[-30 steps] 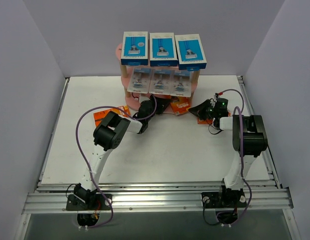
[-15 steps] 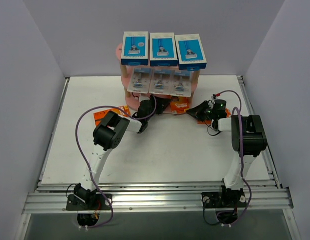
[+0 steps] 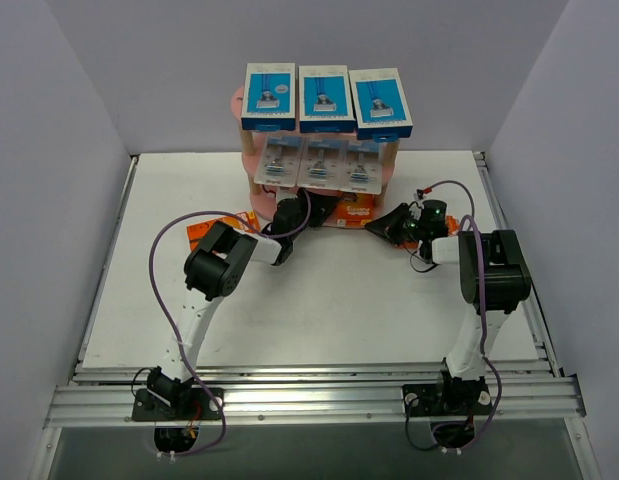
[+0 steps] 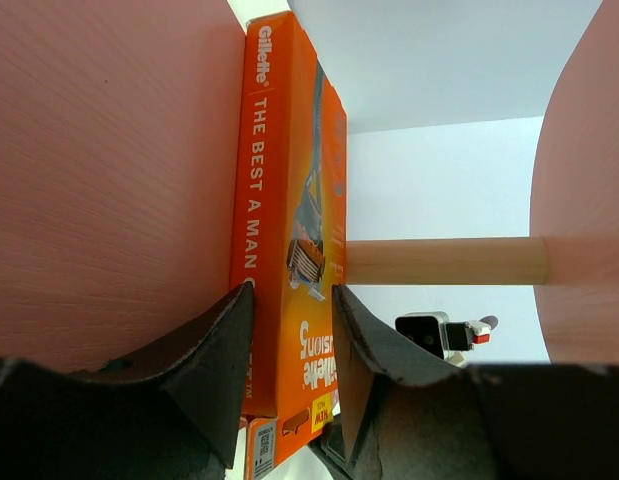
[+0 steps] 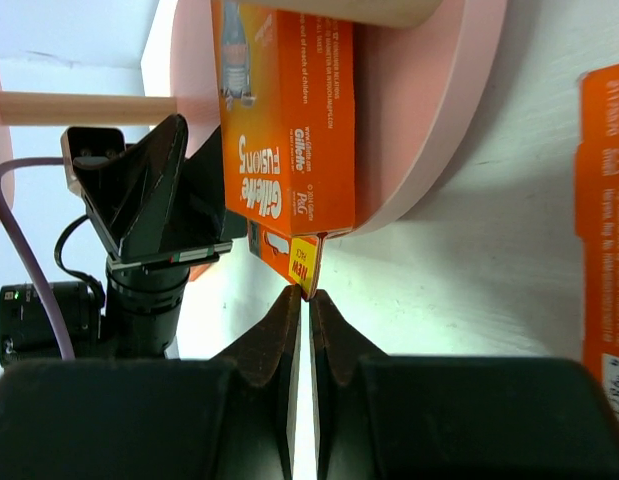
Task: Place and organize the shaving razors onto the shelf
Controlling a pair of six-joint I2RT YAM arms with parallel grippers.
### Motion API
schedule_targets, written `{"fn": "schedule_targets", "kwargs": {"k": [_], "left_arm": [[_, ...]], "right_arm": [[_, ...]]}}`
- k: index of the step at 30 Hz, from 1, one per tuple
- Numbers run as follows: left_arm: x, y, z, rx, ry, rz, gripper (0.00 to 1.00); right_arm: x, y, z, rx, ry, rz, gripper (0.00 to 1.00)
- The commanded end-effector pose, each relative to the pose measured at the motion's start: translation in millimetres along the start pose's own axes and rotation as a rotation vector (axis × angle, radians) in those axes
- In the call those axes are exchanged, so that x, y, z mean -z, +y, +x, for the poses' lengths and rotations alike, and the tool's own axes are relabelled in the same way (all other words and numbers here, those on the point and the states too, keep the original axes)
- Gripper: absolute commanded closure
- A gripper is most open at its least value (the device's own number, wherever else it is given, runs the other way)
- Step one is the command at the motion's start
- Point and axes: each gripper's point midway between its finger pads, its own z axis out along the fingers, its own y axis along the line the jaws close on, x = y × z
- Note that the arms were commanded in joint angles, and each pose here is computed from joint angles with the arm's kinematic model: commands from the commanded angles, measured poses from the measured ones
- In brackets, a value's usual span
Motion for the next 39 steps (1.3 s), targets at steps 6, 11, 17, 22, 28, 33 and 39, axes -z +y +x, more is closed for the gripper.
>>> {"fn": "schedule_targets", "kwargs": {"k": [6, 11, 17, 22, 28, 33, 39], "left_arm": [[0.8, -2.1, 1.5, -0.050, 0.034, -0.019, 0.54], [0.9, -2.4, 1.3, -0.052, 0.037, -0.017, 0.54], [0.2, -1.3, 2.0, -0.051, 0.040, -0.018, 0.54], [0.1, -1.0, 1.8, -0.053, 0.043, -0.017, 0.54], [2.3, 3.2, 2.0, -0.052, 0.045, -0.025, 0.54], [4.8, 2.8, -0.8, -0.053, 0.042, -0.027, 0.53], [11.6, -1.0, -10.8, -0.056, 0.026, -0.030, 0.06]], "right_arm": [[-5.0, 18.2, 14.8, 0.058, 0.059, -0.073, 1.00], [-6.6, 15.0, 16.4, 0.052, 0.067, -0.070, 1.00], [-8.0, 12.2, 17.1, 0.050, 0.071, -0.065, 0.94], [-7.3, 12.2, 16.5, 0.050, 0.068, -0.064, 0.76], [-1.7, 15.5, 8.0, 0.055, 0.039, -0.064, 0.58], [3.0, 19.0, 4.9, 0.065, 0.034, -0.067, 0.52], [7.8, 23.3, 0.2, 0.070, 0.027, -0.073, 0.50]]}}
